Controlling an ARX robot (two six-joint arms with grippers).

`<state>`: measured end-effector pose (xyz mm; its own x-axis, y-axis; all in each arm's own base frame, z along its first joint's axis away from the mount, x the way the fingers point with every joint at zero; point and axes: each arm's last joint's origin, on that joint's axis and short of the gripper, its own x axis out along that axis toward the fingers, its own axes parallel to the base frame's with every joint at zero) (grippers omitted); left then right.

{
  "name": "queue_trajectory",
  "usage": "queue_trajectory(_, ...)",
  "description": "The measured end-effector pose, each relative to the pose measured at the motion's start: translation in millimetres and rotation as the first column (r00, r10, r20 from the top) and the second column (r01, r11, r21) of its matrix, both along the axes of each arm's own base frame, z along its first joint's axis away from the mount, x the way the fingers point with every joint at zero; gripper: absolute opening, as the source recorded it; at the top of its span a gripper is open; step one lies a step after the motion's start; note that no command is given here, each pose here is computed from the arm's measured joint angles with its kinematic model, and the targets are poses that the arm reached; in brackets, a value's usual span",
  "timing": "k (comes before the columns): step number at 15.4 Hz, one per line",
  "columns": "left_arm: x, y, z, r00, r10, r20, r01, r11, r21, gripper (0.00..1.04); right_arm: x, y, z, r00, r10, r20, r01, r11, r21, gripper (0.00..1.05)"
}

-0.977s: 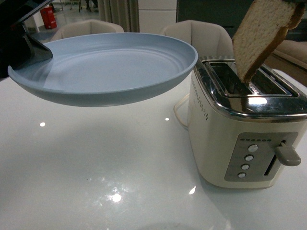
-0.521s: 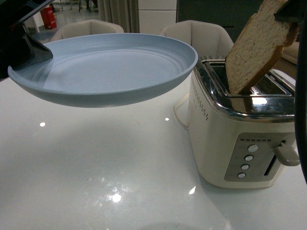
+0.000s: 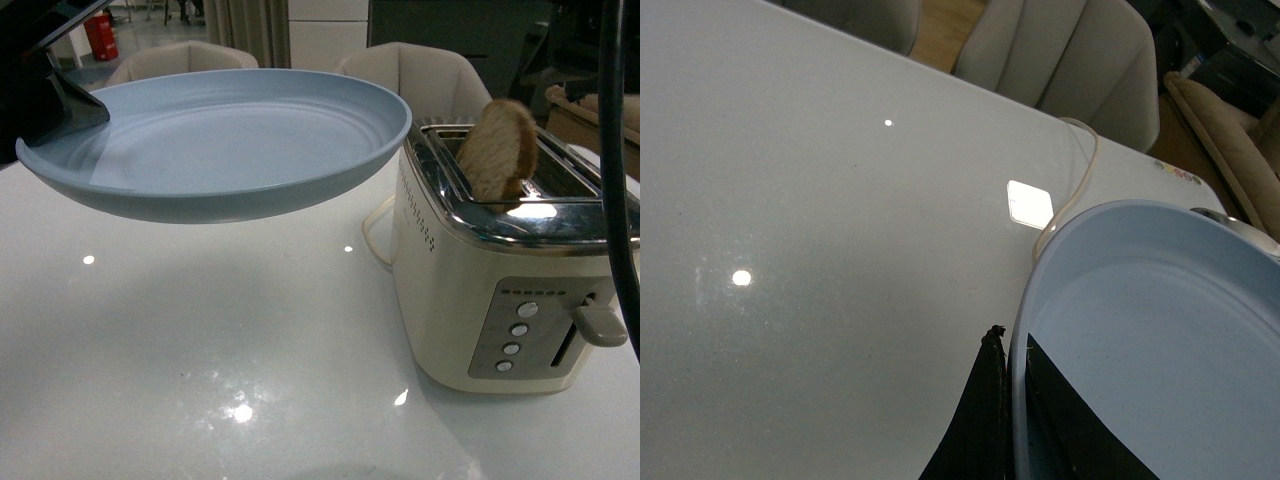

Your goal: Left arm holds plate, right arm toasts bread

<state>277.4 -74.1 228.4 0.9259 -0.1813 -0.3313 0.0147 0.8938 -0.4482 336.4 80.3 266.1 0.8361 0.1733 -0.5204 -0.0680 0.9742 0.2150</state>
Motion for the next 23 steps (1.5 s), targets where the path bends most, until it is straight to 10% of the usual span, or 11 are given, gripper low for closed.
queue_trajectory(5,0.0,0.0,0.0,1.0,0.0,0.0,0.0,1.0,0.0,0.03,-18.1,-3.9,27.3,0.991,-0.037,0.126,0.036,0.999,0.009,1.0)
queue_trajectory(14,0.0,0.0,0.0,1.0,0.0,0.0,0.0,1.0,0.0,0.03,-70.7,-28.3,7.4,0.943,-0.172,0.286,0.229,0.957,-0.179,0.98)
queue_trajectory(18,0.1,0.5,0.0,1.0,0.002,0.0,-0.002,1.0,0.0,0.03,-114.6,-52.5,-30.6,0.827,-0.086,0.556,0.181,0.976,-0.119,0.55)
queue_trajectory(21,0.1,0.4,0.0,1.0,0.0,0.0,0.0,1.0,0.0,0.03,-152.8,-65.5,-60.7,0.849,-0.069,0.523,0.169,0.975,-0.144,0.11)
queue_trajectory(23,0.3,0.9,0.0,1.0,0.003,0.0,-0.003,1.0,0.0,0.03,-170.8,-74.5,-65.7,0.839,-0.06,0.541,0.162,0.977,-0.142,0.02)
